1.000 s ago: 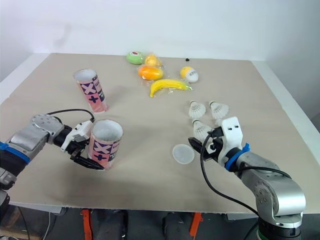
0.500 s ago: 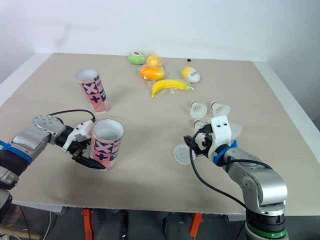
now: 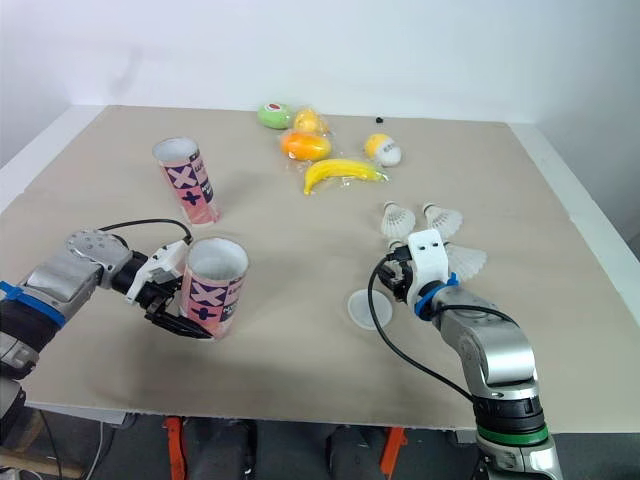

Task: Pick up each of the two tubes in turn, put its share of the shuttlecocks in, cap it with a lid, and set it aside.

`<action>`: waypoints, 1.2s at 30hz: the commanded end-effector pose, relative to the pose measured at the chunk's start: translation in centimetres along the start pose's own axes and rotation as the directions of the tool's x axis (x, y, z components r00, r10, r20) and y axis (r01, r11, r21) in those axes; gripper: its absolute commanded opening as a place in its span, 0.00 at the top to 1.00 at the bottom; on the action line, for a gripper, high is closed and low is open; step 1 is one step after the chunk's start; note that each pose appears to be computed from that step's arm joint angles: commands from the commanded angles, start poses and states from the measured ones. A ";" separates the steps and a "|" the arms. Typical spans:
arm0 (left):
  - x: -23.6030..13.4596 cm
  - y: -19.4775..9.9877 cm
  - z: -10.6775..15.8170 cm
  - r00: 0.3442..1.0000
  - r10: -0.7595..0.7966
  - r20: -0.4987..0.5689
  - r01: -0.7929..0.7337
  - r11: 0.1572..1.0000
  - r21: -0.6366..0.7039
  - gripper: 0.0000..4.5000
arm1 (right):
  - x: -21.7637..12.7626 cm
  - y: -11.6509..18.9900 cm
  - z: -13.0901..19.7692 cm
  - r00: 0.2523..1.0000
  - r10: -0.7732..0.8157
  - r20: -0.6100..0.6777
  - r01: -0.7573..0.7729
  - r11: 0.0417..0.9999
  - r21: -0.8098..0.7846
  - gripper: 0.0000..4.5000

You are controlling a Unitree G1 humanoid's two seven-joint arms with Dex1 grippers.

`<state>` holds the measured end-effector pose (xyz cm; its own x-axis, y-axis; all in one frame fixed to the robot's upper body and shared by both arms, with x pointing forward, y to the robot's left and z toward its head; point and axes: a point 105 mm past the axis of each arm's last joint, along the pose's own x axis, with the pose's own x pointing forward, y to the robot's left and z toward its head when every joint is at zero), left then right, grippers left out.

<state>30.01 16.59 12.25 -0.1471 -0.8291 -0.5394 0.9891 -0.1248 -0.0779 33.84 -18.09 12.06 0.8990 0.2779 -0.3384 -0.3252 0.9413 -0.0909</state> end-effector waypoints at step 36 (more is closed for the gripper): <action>0.0 0.9 1.0 0.999 -0.004 -0.038 0.006 0.999 0.045 0.27 | -6.1 16.1 15.9 0.468 0.830 -0.304 -0.492 -0.041 -0.870 0.92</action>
<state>30.70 15.88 12.62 -0.1577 -0.8169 -0.5548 0.9867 -0.1528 -0.0555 28.22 -2.12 26.21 0.0849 0.8526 -0.5157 -0.7244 -0.3025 -0.6194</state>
